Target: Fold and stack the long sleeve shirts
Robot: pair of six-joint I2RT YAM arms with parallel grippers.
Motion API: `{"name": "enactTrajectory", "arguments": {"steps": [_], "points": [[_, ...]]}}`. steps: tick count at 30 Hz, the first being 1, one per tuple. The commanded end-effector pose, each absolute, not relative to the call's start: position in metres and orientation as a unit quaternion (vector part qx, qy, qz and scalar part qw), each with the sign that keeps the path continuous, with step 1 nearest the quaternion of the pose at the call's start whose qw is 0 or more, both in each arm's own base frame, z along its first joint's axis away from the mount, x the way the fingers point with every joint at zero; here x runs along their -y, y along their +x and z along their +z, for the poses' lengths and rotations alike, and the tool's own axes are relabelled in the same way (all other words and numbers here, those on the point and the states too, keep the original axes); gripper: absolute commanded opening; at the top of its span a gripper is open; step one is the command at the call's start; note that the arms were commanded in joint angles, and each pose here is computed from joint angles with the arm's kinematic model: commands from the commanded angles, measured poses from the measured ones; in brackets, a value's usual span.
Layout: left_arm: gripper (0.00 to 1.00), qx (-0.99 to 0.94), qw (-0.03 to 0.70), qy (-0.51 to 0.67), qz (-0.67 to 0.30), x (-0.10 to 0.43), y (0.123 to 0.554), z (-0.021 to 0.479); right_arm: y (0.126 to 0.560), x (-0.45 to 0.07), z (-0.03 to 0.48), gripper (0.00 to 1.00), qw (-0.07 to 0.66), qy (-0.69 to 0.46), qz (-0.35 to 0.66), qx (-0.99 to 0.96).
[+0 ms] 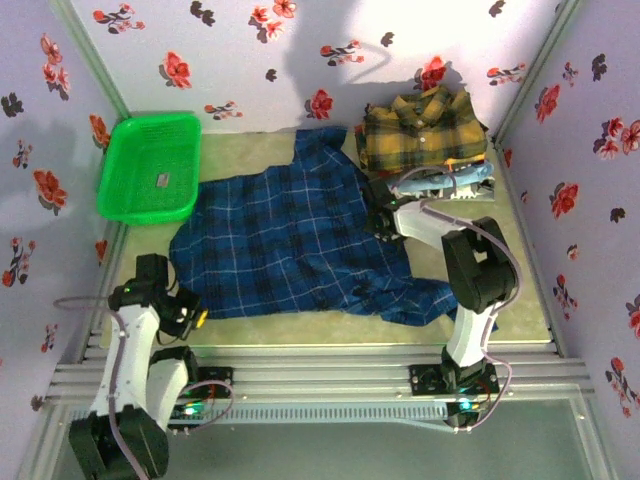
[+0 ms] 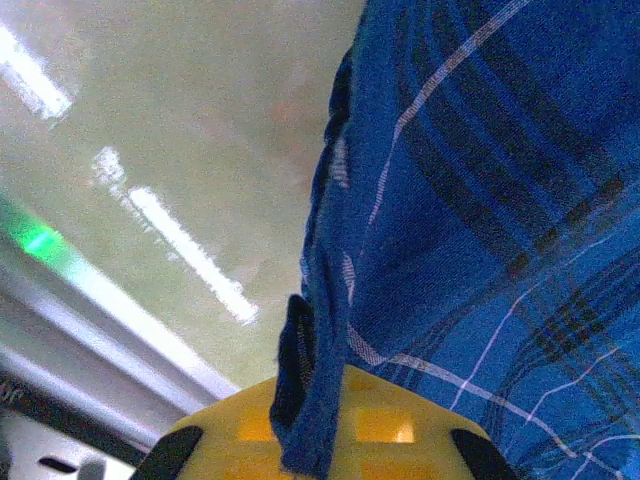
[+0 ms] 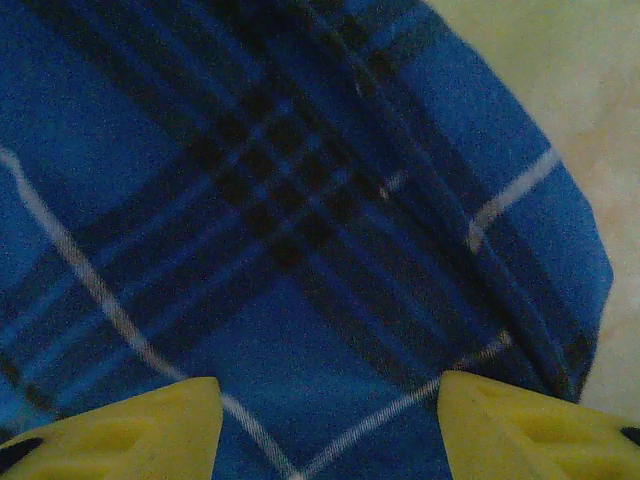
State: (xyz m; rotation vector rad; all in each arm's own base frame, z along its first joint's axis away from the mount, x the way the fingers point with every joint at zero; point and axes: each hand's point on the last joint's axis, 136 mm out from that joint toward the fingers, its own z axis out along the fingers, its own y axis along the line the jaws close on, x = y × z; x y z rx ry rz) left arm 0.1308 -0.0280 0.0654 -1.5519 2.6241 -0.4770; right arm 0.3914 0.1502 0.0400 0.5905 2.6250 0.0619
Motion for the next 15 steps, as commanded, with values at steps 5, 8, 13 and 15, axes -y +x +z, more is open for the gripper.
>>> {"name": "enactTrajectory", "arguments": {"steps": [5,8,13,15], "points": [[0.60,-0.839,0.025,-0.529,-0.124,0.021,0.105,0.096,0.409,-0.147,0.023,0.60,0.221,0.243,0.009,-0.945],[0.69,-0.845,0.065,-0.514,-0.134,0.017,0.129,0.131,0.406,-0.142,0.013,0.59,0.209,0.244,-0.005,-0.947],[0.71,-0.871,0.124,-0.452,-0.144,0.022,0.182,0.178,0.392,-0.113,-0.007,0.57,0.190,0.291,-0.032,-0.937],[0.71,-0.889,0.130,-0.414,-0.149,0.033,0.207,0.181,0.385,-0.099,-0.011,0.57,0.186,0.311,-0.051,-0.931]]}}
